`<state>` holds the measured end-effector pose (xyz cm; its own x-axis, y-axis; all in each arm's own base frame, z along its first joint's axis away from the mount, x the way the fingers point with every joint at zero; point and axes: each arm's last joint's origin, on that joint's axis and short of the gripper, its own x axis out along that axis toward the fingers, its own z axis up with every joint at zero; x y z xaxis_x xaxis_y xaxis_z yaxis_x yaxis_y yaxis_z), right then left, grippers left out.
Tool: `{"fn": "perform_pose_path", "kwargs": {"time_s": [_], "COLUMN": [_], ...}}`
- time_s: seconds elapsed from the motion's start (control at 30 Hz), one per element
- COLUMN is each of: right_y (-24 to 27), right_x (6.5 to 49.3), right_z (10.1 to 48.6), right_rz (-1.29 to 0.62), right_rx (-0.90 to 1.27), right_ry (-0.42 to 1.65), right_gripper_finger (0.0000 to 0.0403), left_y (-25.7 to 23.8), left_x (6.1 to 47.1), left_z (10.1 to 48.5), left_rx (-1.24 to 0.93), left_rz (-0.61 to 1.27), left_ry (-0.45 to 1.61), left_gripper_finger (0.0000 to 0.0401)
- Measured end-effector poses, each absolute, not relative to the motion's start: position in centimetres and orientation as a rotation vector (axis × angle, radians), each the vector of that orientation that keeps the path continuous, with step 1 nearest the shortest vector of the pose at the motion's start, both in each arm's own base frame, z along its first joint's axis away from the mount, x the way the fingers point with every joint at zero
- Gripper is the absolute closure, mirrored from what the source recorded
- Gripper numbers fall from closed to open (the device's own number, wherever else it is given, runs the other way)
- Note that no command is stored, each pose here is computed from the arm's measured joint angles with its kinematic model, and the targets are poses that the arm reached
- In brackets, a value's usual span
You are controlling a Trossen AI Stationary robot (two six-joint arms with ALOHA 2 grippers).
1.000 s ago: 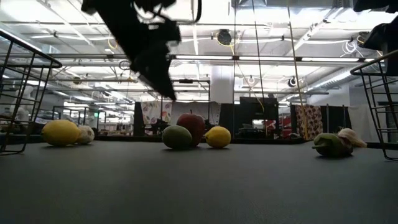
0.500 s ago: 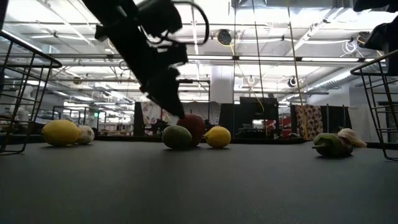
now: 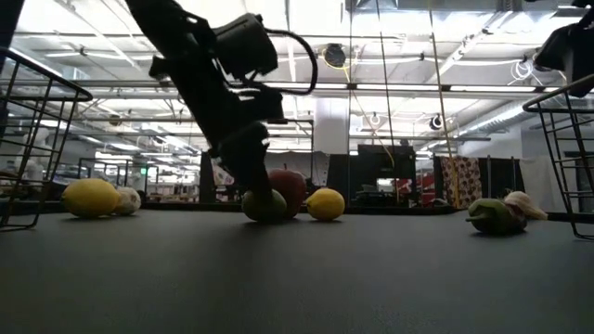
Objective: Sort produce into baskets
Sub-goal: Put the lime into the right gold wire basket
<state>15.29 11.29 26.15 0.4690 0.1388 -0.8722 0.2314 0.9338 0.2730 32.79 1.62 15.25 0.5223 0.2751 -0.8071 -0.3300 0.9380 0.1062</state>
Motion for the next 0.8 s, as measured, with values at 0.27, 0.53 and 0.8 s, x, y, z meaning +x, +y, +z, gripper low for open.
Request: {"fn": "perform_pose_path", "kwargs": {"time_s": [0.27, 0.53, 0.8], "right_y": [11.5, 11.4, 10.9], "right_x": [15.6, 15.9, 16.2], "right_z": [26.3, 26.5, 26.5], "right_rz": [-0.042, -0.047, -0.044], "right_rx": [0.396, 0.313, 0.223], "right_ry": [1.054, 0.989, 0.966], "right_gripper_finger": [0.0103, 0.0103, 0.0103], "left_y": [1.6, 1.1, 0.9], "left_x": [33.3, 33.4, 33.4], "left_z": [13.1, 12.9, 12.9], "left_rx": [-0.089, -0.036, -0.012], "left_rz": [0.309, 0.334, 0.343], "left_ry": [1.013, 1.005, 1.003], "left_gripper_finger": [0.0091, 0.0104, 0.0175]}}
